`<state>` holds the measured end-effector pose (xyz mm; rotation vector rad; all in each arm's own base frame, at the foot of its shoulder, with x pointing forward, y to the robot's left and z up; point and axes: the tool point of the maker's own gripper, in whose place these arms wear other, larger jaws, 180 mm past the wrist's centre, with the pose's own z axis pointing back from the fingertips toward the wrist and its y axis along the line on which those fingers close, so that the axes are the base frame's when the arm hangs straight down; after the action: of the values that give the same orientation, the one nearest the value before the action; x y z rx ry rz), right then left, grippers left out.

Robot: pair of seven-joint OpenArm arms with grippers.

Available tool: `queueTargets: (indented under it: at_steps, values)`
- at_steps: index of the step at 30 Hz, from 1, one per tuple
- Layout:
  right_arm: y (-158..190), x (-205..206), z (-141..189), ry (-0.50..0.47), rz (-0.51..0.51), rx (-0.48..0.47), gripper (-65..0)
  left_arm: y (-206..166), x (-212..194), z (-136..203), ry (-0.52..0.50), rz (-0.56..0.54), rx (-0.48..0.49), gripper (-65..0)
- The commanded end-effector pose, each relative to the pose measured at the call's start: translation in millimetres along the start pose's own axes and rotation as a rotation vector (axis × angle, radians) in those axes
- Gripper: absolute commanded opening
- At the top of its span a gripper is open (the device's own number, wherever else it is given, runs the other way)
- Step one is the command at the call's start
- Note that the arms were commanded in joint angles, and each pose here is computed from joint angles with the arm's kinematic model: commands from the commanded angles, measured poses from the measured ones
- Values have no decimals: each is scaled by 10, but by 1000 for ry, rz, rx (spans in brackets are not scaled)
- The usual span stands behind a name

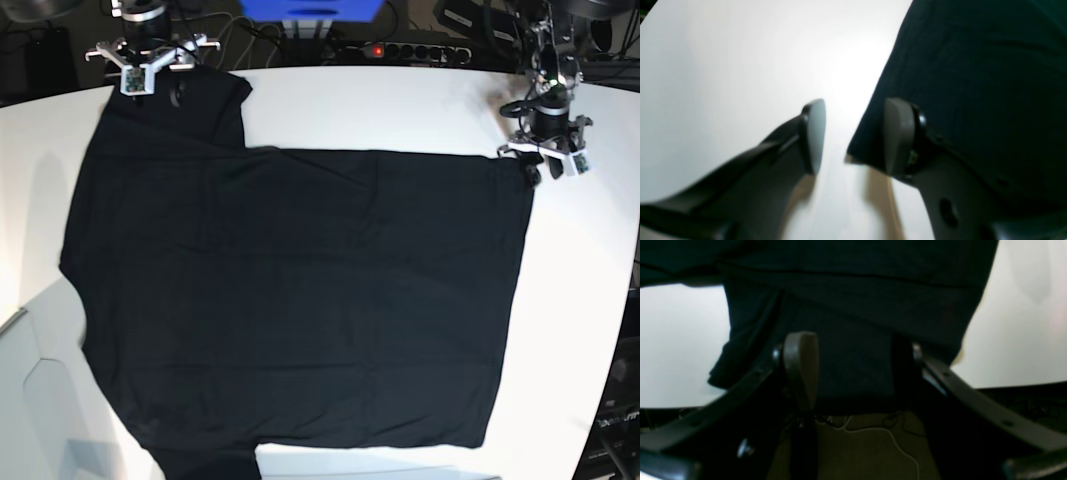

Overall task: Fold the T-shirt properly
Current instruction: 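Lower both grippers onto the shirt's shoulder corners at the collar edge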

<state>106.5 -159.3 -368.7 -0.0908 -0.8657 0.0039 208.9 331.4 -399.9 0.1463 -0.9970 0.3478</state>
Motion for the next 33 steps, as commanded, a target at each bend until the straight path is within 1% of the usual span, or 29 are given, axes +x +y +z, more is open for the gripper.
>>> queueTargets:
  at_steps: [1, 4, 7, 17, 24, 26, 31, 33]
  values:
    - [-8, 61, 35, -27, 3, 1, -297, -49, 118, 5, -36, -13, -35, -369]
    - [-8, 61, 35, -27, 3, 1, -297, -143, 100, 18, -31, -31, -89, -369]
    - [-10, 62, 35, -27, 4, 1, -297, -121, 95, 20, -30, -33, -82, -370]
    - [-12, 62, 35, -27, 6, 2, -297, 39, -181, 23, 41, -26, -45, -370]
    - [-12, 68, 36, -29, 7, 1, -297, 7, -173, 28, 39, -28, -56, -377]
    - [-12, 68, 36, -29, 7, 1, -297, 7, -173, 28, 39, -28, -56, -404]
    - [-151, 75, 36, -31, 14, -38, -297, 7, -185, 24, 42, -28, -57, -531]
    - [-229, 77, 40, -31, 20, -59, -295, 7, -185, 24, 42, -28, -57, -561]
